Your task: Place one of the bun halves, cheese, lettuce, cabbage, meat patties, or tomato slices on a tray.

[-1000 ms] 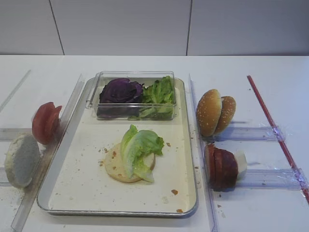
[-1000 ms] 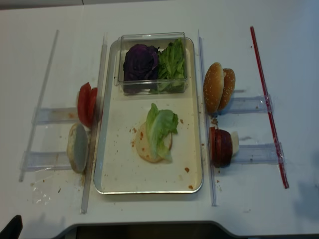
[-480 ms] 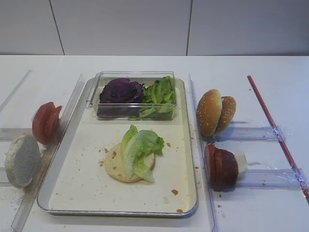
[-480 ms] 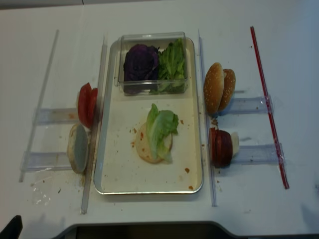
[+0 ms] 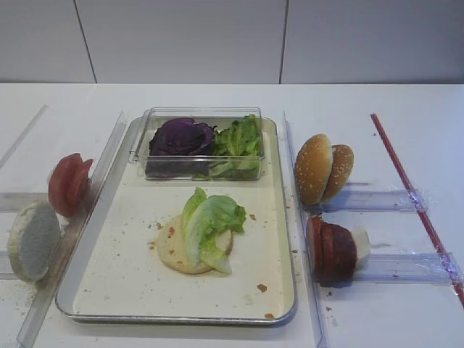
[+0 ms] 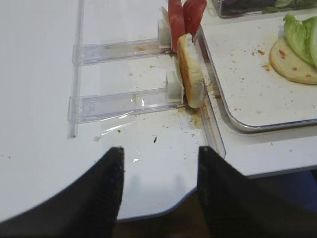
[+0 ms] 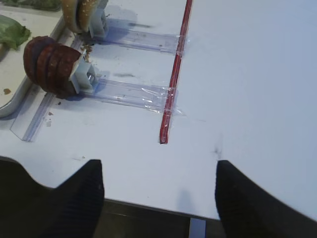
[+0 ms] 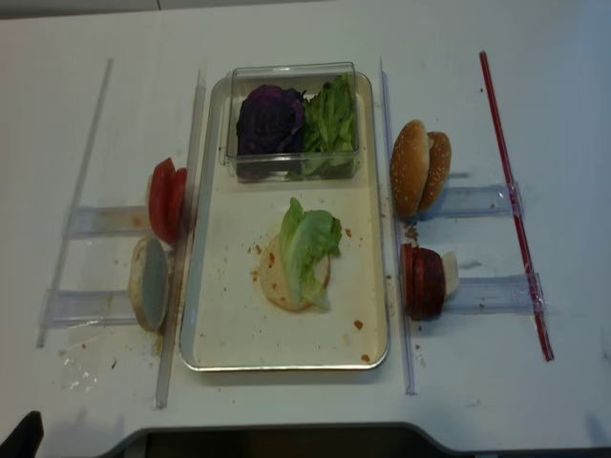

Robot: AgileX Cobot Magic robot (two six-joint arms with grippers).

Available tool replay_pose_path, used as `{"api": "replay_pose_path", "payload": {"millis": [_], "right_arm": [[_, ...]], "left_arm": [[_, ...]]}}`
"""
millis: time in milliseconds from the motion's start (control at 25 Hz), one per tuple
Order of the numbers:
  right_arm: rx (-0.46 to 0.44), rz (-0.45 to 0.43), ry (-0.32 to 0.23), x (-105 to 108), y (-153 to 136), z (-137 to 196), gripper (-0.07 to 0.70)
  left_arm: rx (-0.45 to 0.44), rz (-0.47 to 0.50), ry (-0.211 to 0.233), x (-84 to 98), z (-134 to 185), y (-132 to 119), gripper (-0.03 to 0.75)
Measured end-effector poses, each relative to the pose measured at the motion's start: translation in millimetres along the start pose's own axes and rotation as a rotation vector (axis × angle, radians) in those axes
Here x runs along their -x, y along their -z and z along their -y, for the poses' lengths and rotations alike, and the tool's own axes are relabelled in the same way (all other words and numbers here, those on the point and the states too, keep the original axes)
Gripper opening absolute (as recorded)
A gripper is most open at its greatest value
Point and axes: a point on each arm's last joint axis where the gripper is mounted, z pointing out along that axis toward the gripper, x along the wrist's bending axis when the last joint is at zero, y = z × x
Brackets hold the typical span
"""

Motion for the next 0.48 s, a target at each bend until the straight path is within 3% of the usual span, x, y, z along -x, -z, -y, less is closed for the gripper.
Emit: {"api": "replay_pose_path", "payload": {"millis": [480], "right_arm": [[0.080, 0.003, 0.040, 0.6, -8.7, -2.9, 0.498]], "left_arm": [[0.000, 0.000, 0.000, 0.0, 0.0, 0.0, 0.331]]}}
